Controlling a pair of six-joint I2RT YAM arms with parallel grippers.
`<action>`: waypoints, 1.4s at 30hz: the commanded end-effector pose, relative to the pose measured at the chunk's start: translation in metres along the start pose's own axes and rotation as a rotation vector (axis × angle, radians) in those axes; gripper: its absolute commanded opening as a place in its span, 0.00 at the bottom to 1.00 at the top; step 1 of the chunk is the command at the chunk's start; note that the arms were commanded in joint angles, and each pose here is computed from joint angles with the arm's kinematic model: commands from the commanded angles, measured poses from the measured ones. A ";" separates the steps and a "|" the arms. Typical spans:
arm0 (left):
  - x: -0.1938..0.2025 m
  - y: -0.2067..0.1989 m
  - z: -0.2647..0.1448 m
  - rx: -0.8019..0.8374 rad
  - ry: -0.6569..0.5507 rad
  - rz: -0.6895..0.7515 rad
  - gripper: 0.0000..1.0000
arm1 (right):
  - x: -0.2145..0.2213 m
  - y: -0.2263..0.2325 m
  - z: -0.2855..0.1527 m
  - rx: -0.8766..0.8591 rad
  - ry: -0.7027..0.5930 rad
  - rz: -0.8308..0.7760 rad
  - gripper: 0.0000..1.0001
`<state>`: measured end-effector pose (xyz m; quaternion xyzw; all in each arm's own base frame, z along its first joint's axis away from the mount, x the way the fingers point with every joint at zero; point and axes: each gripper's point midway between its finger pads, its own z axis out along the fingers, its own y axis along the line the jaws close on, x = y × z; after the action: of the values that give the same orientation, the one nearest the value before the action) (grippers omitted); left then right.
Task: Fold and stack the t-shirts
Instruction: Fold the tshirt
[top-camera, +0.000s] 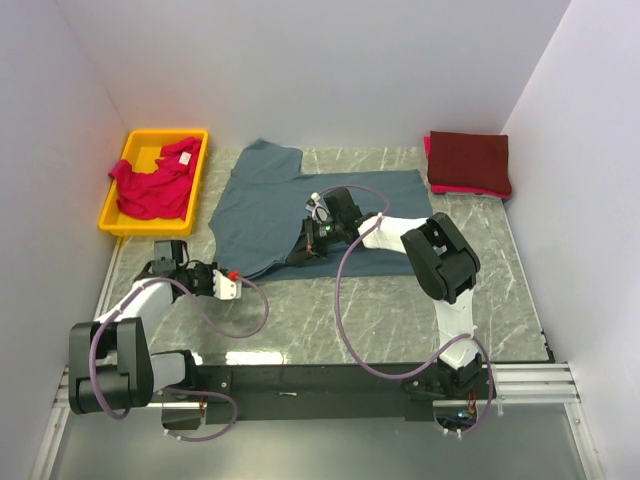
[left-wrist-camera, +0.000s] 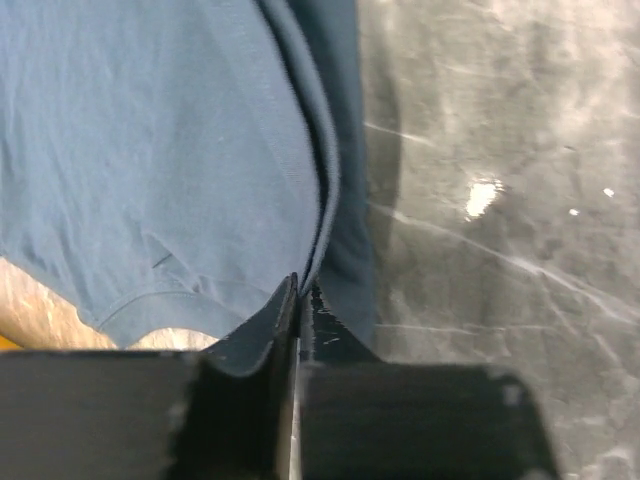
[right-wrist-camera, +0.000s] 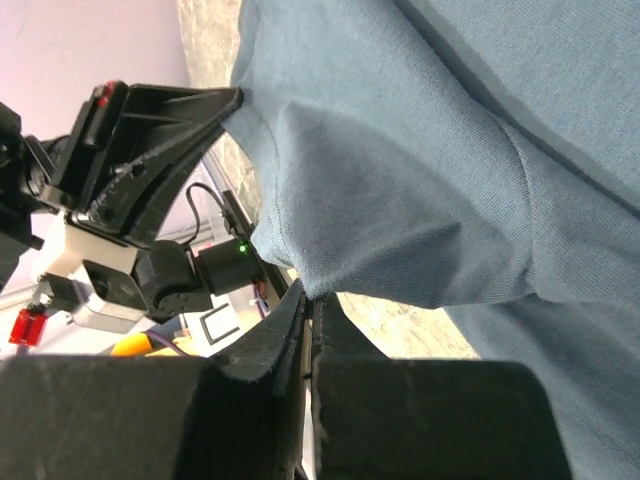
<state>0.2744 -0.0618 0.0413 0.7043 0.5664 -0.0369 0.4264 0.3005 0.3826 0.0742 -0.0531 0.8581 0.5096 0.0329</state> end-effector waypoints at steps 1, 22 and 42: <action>-0.009 0.034 -0.004 -0.060 -0.034 -0.014 0.01 | -0.014 0.016 -0.010 -0.044 -0.034 -0.036 0.00; 0.025 0.149 0.009 -0.235 -0.003 -0.158 0.01 | -0.106 0.000 -0.016 -0.021 -0.177 -0.091 0.00; 0.047 0.197 0.043 -0.286 0.018 -0.170 0.01 | -0.130 -0.015 -0.026 -0.032 -0.250 -0.058 0.00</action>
<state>0.4521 -0.0566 0.0821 0.5992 0.6319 -0.0128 0.4915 0.4130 0.3621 0.0797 -0.0125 0.8466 0.5170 0.1258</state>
